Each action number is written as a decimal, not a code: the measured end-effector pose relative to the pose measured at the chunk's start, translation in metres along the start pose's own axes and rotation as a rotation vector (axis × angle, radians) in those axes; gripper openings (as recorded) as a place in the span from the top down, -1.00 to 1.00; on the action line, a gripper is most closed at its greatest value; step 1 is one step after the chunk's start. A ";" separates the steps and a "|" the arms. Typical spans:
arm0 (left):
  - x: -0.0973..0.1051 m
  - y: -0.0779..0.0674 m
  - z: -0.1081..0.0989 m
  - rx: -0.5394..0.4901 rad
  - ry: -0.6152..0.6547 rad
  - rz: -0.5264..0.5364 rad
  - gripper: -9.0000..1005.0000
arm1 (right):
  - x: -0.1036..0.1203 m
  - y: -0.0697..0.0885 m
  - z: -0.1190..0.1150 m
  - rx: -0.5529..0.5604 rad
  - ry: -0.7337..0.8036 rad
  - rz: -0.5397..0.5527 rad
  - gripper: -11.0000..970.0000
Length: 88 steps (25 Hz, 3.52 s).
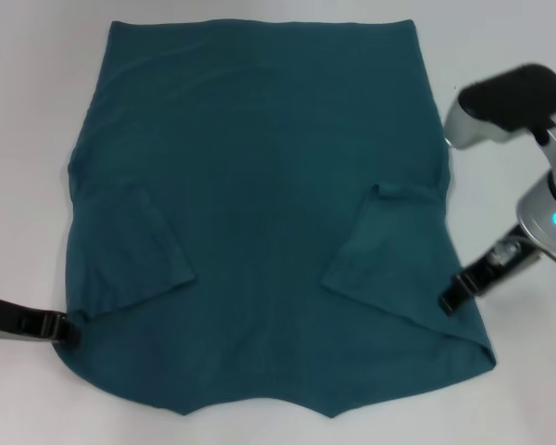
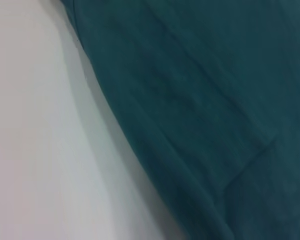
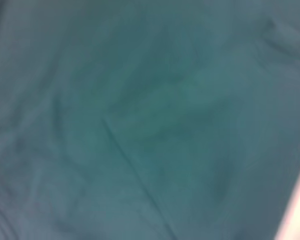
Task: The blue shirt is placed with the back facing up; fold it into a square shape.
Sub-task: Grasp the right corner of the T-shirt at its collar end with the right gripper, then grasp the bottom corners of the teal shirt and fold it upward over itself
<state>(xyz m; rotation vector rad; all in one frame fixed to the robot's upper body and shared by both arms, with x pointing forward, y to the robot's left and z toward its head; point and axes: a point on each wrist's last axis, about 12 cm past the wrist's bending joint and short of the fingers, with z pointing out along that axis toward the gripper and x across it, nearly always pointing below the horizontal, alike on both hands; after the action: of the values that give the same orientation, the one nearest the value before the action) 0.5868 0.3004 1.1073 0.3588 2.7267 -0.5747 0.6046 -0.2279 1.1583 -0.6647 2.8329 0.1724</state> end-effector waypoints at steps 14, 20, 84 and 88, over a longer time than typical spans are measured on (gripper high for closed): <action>0.002 0.002 0.003 -0.001 0.003 -0.007 0.88 | 0.029 0.000 0.017 0.046 0.134 0.046 -0.26; 0.002 0.001 0.003 -0.001 0.002 -0.006 0.88 | 0.030 0.002 0.020 0.048 0.145 0.037 -0.40; 0.097 -0.010 -0.033 0.277 0.573 -0.073 0.88 | 0.057 0.069 0.017 -0.428 0.491 -0.511 0.86; 0.105 -0.015 -0.026 0.286 0.626 -0.062 0.89 | 0.063 0.078 0.022 -0.451 0.526 -0.514 0.87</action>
<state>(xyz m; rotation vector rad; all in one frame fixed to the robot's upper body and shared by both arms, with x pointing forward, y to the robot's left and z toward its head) 0.4794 0.3166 1.0962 0.6133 3.2564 -1.0203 0.5185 -0.1817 1.1267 -1.7292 2.9759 0.6343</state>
